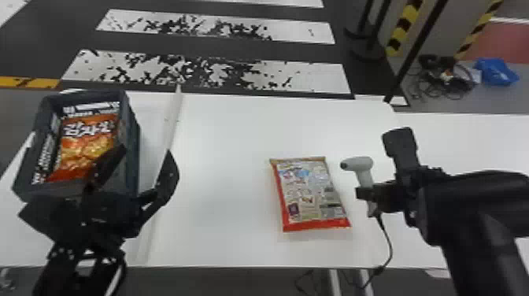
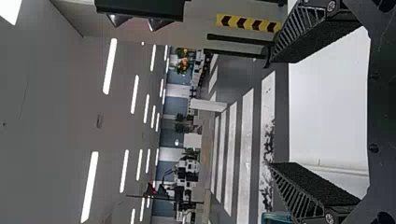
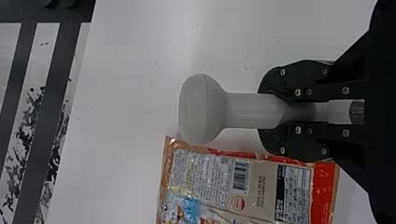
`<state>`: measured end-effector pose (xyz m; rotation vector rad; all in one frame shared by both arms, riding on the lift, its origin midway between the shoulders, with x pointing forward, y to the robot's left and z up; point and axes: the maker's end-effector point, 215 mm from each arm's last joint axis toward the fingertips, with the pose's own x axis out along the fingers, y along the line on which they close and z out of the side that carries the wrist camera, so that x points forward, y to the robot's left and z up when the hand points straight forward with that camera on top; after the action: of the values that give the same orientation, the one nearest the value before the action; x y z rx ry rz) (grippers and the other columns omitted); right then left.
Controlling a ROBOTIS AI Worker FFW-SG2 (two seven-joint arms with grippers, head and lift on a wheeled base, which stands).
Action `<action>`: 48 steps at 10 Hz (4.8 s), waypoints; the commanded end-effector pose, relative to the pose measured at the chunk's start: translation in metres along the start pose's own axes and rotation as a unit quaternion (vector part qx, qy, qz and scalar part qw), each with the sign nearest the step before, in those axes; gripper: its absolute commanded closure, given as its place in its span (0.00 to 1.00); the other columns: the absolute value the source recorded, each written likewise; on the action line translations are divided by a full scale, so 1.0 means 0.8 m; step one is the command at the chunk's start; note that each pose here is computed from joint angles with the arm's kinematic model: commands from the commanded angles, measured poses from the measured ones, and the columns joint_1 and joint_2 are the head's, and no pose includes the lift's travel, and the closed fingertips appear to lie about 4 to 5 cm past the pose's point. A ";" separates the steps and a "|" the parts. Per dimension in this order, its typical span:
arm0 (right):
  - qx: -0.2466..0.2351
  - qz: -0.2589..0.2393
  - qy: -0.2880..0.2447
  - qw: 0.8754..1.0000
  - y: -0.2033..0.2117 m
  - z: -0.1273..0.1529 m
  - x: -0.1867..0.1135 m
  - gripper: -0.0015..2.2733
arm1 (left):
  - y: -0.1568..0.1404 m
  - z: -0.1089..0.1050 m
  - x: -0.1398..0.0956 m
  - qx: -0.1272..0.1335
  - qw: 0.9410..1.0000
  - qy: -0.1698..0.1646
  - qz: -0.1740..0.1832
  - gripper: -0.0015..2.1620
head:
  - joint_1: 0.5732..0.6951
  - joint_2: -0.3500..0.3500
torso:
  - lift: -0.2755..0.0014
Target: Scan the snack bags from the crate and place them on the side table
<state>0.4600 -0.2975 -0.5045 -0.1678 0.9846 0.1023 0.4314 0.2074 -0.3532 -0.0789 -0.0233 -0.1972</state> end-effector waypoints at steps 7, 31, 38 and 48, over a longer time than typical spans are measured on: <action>0.021 -0.016 0.022 0.999 -0.050 -0.008 0.063 0.99 | 0.000 0.001 0.000 0.000 1.000 -0.001 0.000 0.04 | 1.00 0.28 | 0.81; 0.100 0.153 0.017 0.983 0.058 -0.033 0.015 0.06 | -0.001 0.000 0.000 -0.001 1.000 0.000 -0.001 0.04 | 1.00 0.39 | 0.81; 0.131 0.236 0.043 0.962 0.083 -0.036 0.054 0.06 | 0.000 -0.001 0.000 0.001 1.000 0.001 -0.001 0.04 | 1.00 0.45 | 0.81; 0.205 0.318 0.034 0.925 0.084 -0.021 -0.008 0.99 | -0.001 0.000 0.002 0.001 1.000 0.000 -0.003 0.04 | 1.00 0.45 | 0.81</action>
<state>0.4331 -0.2334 -0.5232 0.5181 1.0875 0.4803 0.4325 0.2063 -0.3531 -0.0771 -0.0240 -0.2039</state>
